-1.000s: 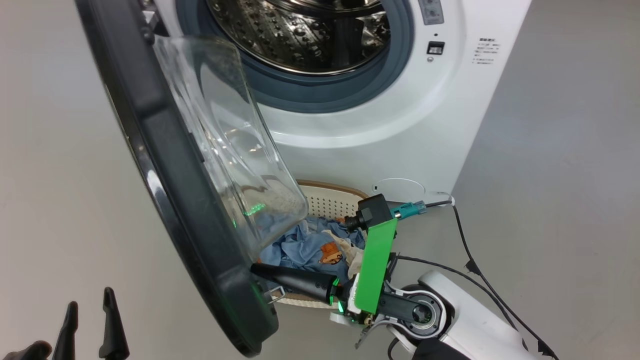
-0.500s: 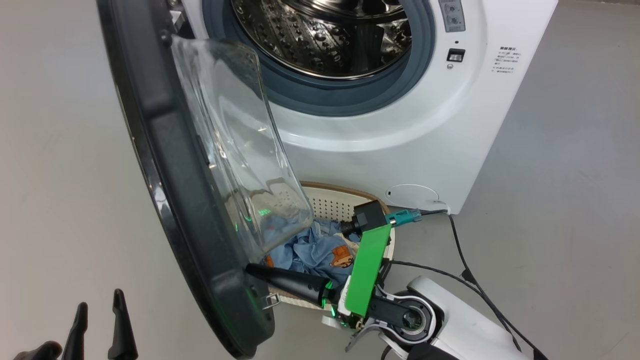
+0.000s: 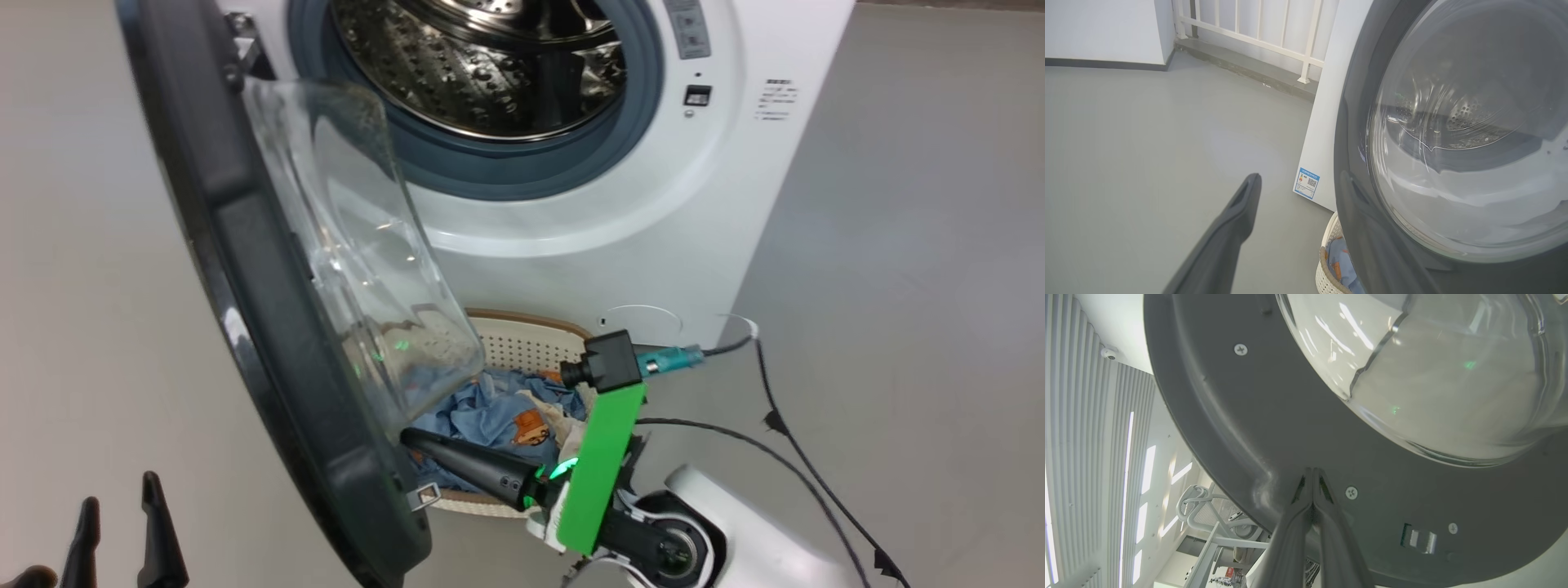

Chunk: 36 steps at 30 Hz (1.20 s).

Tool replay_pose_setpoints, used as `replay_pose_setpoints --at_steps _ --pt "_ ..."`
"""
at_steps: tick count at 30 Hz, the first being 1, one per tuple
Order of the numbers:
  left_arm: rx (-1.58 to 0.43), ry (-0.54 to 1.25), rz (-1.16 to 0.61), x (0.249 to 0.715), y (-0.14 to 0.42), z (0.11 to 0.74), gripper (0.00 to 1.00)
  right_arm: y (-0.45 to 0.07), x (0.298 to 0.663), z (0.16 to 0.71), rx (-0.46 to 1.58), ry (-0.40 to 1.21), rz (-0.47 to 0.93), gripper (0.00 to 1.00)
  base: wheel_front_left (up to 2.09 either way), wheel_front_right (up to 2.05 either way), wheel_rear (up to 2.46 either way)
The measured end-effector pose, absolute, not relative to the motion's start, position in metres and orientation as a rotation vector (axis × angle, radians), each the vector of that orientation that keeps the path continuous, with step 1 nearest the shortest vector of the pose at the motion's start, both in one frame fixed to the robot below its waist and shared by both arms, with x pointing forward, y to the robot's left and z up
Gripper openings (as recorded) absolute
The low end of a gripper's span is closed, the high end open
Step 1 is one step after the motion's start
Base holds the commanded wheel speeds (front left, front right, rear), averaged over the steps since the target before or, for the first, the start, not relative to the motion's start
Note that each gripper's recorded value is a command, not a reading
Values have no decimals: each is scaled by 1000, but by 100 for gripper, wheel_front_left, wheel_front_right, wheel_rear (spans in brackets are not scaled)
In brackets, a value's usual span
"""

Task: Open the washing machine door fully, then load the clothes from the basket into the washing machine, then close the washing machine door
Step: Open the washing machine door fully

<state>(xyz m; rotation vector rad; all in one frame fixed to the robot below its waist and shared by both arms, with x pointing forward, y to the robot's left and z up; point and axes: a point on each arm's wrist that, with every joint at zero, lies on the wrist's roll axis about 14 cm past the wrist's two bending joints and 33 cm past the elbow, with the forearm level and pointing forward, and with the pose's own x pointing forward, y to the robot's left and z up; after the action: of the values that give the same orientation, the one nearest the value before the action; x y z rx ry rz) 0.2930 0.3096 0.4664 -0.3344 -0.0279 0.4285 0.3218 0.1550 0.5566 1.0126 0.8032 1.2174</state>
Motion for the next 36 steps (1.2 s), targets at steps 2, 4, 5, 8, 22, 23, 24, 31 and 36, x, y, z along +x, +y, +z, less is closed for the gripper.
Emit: replay_pose_setpoints --at_steps 2,4,5,8,22,23,24,31,36 --pt "-327 -32 418 298 308 468 100 140 331 556 966 691 1165 100 0 0 0" --pt "-325 -32 404 302 305 469 100 124 342 554 935 601 1105 100 0 0 0" --pt "-322 -31 402 303 305 469 100 116 349 552 903 551 1074 100 0 0 0" --pt "-319 -24 390 307 302 467 100 89 365 545 817 420 985 100 0 0 0" --pt "-303 3 311 327 282 462 100 -63 431 535 420 15 553 100 0 0 0" --pt "-302 3 307 328 281 463 100 -73 431 534 407 -1 518 100 0 0 0" --pt "-301 1 305 328 281 463 100 -82 429 532 394 -12 485 100 0 0 0" --pt "-290 11 299 323 282 461 100 -129 411 520 314 -59 306 100 0 0 0" --pt "-284 22 291 321 281 459 100 -153 402 515 239 -73 218 100 0 0 0"
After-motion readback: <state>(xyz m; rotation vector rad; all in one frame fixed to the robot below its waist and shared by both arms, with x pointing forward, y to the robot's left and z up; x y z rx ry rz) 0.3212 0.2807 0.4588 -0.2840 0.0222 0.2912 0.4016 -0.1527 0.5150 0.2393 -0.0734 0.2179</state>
